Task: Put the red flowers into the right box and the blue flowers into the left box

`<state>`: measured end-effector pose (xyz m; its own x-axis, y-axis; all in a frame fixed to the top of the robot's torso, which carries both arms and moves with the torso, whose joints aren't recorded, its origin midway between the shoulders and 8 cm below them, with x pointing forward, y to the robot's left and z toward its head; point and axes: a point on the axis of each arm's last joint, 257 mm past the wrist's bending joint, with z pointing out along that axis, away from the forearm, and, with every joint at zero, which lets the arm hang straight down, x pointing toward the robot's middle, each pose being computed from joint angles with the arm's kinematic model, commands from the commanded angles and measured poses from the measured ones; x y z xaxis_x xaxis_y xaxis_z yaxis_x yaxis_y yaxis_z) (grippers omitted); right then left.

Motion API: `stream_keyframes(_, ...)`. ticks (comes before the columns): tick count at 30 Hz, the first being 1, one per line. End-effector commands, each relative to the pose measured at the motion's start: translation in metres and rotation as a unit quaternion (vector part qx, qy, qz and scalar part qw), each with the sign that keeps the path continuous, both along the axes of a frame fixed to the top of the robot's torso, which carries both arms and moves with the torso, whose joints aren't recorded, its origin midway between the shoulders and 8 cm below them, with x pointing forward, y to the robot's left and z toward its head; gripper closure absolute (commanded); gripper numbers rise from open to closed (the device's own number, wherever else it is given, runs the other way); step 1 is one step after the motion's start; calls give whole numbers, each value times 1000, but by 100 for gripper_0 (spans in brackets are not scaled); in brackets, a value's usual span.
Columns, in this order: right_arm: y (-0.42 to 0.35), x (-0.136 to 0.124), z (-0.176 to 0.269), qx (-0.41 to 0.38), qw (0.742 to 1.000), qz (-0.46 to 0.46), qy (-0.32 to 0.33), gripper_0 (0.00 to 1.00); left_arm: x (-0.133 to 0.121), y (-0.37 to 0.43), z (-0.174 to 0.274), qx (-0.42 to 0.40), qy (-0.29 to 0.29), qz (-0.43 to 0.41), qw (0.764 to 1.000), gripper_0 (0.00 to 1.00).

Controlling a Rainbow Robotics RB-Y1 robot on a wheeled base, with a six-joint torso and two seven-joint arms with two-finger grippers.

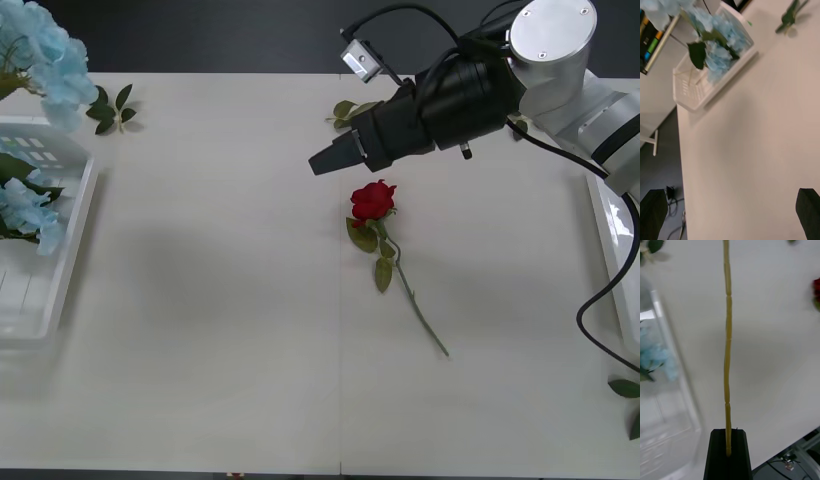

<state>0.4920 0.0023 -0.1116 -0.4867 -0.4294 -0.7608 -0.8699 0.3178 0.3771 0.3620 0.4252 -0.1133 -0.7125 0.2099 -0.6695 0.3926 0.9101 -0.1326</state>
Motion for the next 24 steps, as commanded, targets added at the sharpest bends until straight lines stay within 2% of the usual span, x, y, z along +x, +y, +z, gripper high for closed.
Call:
stream_keyframes(1, -4, -2, 4, -56, 998, -10, -8, 0, -5, 48, 6, 72, -22, 37, 996, 100)
stream_keyframes(9, -46, 6, -39, -180, 981, -68, 19, 0, 1, 122, 10, 162, -48, 134, 976, 100)
stream_keyframes(15, -79, 15, -62, -257, 959, -115, 23, 0, 6, 154, 2, 207, -50, 174, 962, 100)
stream_keyframes(24, -118, 25, -102, -351, 924, -153, 3, 0, 0, 189, -36, 237, -10, 207, 949, 100)
